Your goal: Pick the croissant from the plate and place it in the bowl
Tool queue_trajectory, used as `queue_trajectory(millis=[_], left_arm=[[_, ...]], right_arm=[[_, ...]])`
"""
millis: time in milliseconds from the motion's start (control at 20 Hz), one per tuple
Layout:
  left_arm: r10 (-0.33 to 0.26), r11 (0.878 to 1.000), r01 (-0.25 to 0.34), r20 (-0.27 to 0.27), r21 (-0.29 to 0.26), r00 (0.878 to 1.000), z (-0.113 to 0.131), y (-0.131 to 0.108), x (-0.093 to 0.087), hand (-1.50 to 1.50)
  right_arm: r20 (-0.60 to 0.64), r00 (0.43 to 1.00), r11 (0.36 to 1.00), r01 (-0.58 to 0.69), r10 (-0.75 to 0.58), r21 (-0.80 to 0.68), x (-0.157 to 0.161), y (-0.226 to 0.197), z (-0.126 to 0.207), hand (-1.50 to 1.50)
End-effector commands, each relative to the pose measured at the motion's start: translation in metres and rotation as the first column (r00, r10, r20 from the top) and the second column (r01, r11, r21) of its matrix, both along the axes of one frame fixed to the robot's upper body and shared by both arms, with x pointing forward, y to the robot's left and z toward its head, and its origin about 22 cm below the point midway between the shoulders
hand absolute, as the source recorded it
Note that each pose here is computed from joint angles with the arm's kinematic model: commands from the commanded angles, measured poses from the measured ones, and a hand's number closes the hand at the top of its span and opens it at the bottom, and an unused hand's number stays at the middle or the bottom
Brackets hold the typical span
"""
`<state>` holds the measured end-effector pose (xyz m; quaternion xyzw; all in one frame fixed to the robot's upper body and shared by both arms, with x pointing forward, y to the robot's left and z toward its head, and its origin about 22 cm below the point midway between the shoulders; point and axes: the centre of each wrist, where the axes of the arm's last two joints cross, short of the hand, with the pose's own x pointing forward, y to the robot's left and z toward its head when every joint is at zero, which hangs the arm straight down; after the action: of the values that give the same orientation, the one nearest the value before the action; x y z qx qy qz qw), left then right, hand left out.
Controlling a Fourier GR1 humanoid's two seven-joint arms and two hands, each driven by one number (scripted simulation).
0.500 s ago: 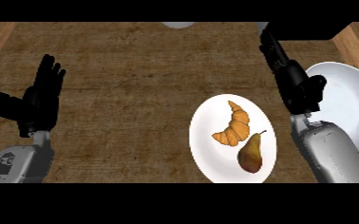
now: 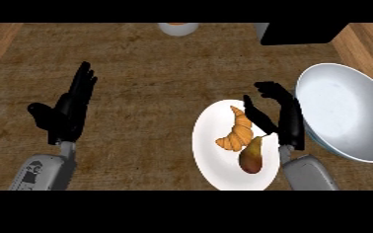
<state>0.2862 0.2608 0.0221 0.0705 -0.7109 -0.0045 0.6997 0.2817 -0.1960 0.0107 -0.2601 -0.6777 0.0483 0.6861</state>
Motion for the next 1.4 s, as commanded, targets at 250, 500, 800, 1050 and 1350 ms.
queue_trajectory(millis=[250, 500, 800, 1050, 1350], left_arm=[[-0.113, 0.994, 0.113, -0.002, 0.001, 0.994, 0.001, -0.036, -0.002, 0.0], [-0.099, 0.995, 0.1, -0.017, 0.018, 0.995, 0.002, -0.04, -0.011, 0.0], [-0.099, 0.995, 0.099, 0.002, -0.013, 0.995, 0.006, -0.045, -0.015, 0.0], [-0.117, 0.993, 0.117, 0.002, 0.011, 0.993, 0.006, -0.04, -0.012, 0.0], [-0.115, 0.993, 0.115, 0.006, 0.014, 0.993, 0.01, -0.03, -0.006, 0.0]], right_arm=[[0.431, 0.839, 0.941, 0.328, -0.332, 0.086, -0.064, 0.082, -0.019, -1.5], [0.4, 0.83, 0.907, 0.42, -0.389, 0.01, -0.078, 0.072, -0.026, -1.5], [0.211, 0.869, 0.883, 0.466, -0.448, -0.044, -0.09, 0.049, -0.006, -1.5], [0.004, 0.895, 0.894, 0.445, -0.446, -0.053, -0.086, 0.053, 0.029, -1.5], [-0.197, 0.878, 0.9, 0.425, -0.435, -0.096, -0.079, 0.071, 0.053, -1.5]])
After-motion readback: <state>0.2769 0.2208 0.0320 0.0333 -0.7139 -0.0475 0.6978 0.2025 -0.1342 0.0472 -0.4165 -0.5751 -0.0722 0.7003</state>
